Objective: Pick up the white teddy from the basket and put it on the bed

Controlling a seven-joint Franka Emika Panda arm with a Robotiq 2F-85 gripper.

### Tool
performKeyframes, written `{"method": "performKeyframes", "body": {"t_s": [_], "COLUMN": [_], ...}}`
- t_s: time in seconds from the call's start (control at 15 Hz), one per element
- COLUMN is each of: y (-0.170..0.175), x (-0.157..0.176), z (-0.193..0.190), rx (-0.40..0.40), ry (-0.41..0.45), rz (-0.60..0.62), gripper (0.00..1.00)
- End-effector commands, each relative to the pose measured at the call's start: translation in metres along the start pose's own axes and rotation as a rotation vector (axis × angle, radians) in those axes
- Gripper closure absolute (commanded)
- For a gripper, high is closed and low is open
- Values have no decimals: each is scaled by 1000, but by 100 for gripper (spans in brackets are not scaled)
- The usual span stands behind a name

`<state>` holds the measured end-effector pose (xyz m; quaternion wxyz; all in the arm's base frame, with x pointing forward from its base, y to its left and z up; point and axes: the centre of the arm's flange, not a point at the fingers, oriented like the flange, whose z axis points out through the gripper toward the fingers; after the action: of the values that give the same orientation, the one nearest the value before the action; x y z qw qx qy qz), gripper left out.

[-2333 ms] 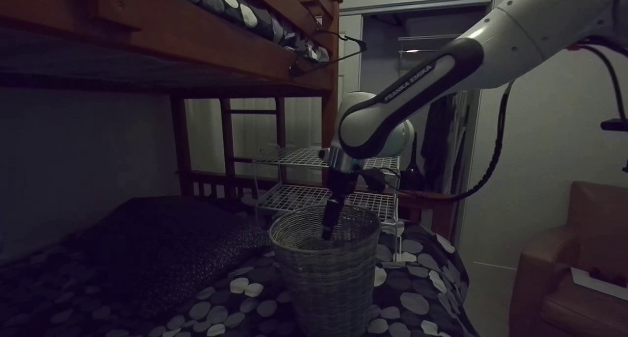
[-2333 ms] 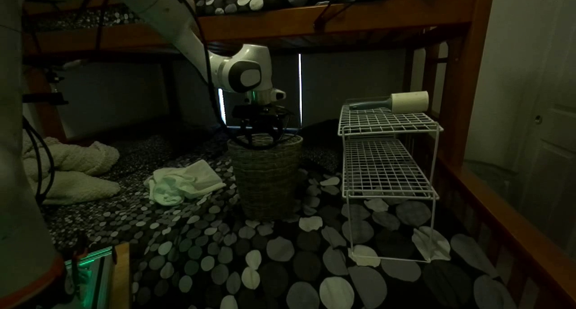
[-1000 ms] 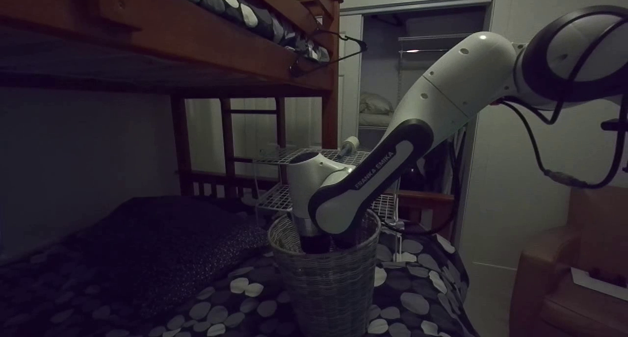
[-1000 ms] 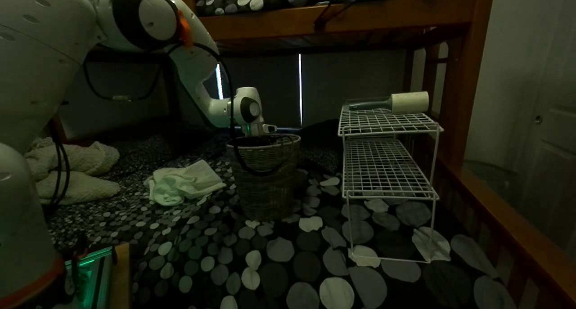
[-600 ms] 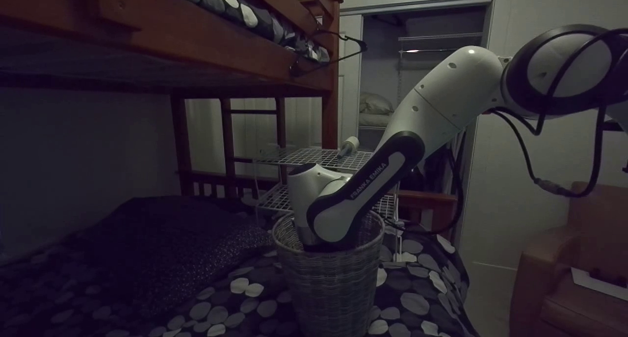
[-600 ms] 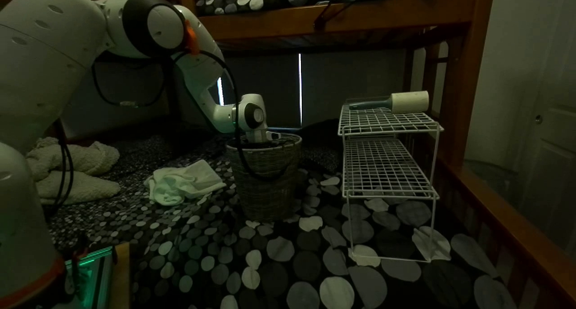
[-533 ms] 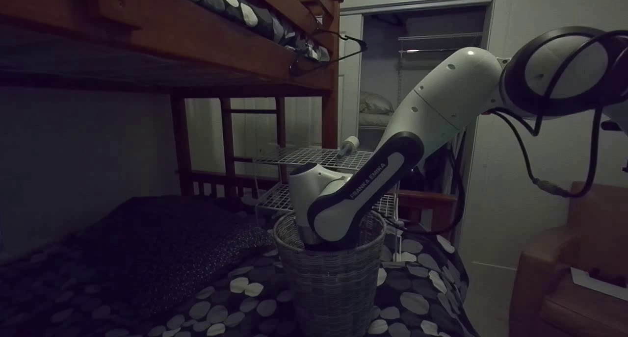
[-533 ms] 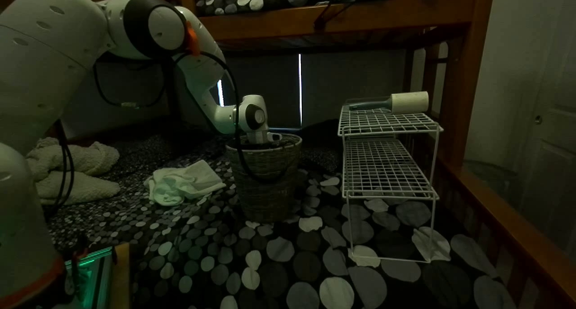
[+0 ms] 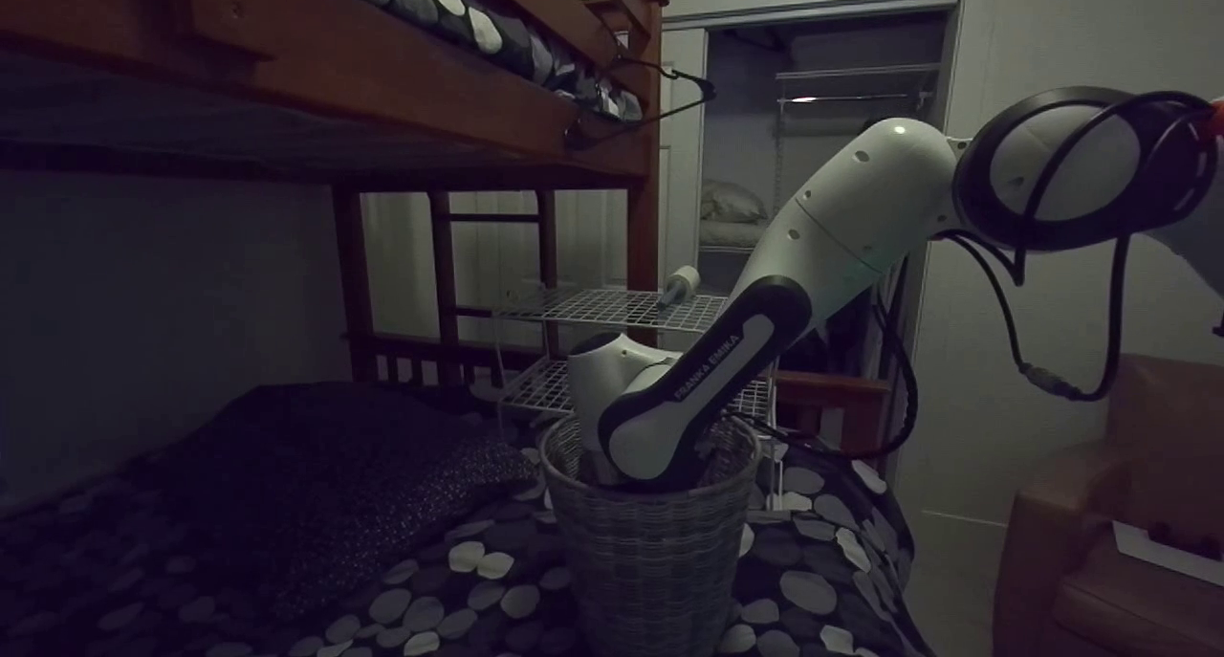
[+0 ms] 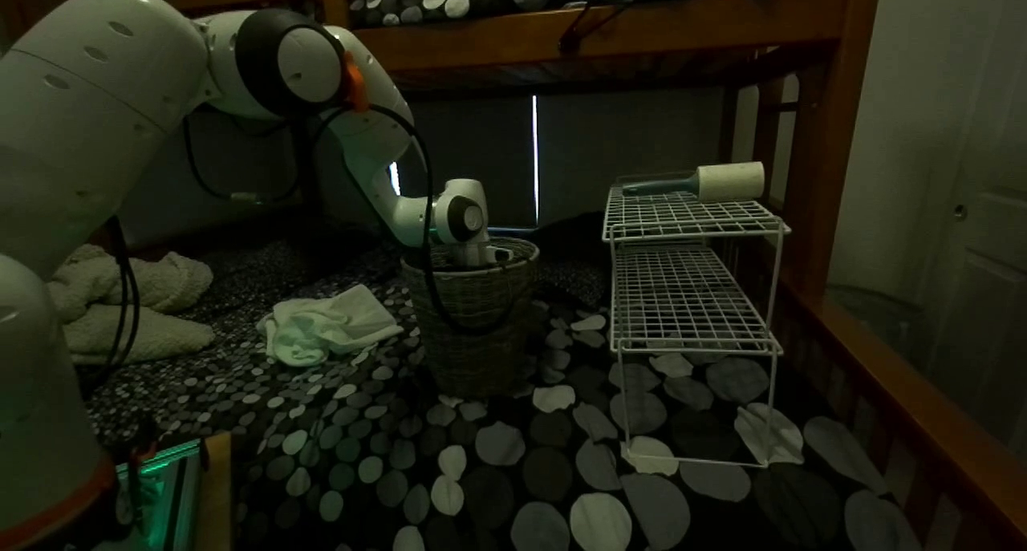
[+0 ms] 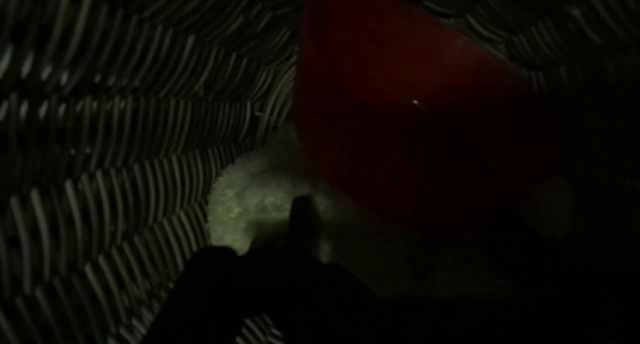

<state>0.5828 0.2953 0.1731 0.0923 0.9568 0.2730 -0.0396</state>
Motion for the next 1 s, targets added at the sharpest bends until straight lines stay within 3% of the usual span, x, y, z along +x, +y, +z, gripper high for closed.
{"method": "performKeyframes", "body": {"t_s": [0.0, 0.53, 0.93], "y": [-9, 1, 27], "x": [10, 17, -3], "z": [23, 9, -69], "rx": [30, 81, 74], "ry": [-4, 10, 185], "rz": [40, 69, 101], "gripper": [44, 100, 98]}}
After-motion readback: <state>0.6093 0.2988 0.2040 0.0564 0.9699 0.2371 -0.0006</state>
